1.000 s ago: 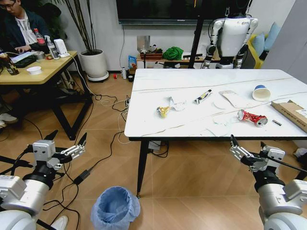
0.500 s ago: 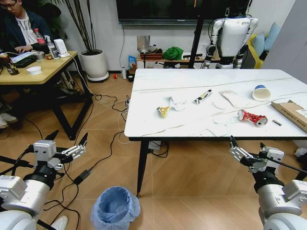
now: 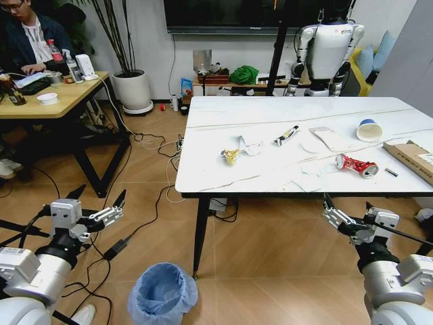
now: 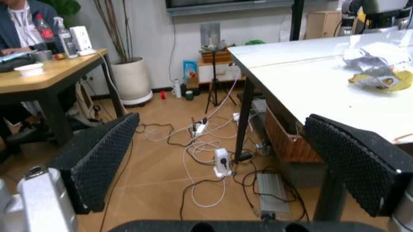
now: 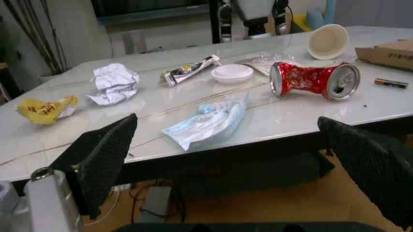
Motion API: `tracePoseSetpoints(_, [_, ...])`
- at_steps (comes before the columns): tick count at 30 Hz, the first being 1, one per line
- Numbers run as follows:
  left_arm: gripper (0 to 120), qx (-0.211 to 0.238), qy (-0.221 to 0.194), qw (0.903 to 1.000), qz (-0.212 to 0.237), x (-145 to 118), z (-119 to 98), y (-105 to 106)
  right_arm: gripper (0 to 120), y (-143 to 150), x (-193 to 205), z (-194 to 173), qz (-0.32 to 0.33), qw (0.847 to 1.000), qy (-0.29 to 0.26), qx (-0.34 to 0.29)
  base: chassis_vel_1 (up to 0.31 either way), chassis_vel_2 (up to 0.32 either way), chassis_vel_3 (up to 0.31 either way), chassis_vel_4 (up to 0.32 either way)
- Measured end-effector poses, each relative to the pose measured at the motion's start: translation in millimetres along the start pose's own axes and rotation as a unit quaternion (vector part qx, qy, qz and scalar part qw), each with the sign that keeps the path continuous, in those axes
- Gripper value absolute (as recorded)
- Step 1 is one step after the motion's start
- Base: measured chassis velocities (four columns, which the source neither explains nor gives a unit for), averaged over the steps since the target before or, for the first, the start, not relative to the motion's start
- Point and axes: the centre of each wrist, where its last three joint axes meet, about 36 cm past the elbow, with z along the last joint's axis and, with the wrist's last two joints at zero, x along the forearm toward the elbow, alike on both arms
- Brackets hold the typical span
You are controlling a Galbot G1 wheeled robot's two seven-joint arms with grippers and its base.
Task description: Pick up the trash bin and place the trash from the table into it.
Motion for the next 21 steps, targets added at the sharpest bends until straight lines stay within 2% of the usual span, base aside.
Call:
tracePoseSetpoints(8, [100,-0.006,0.003,1.0,0.002,-0.3,1.0,0.2,100,3.8,-0.3,2.2,-0.036,0.999,-0.016,0.015,0.0,0.0,0.0,0.0])
tracePoseSetpoints(21, [100,-0.022,0.008,0.9997,0.006,0.8,3.5,-2.2,100,9.3,-1.3,12.6,-0.038,0.998,-0.007,0.041,0.0,0.0,0.0,0.0])
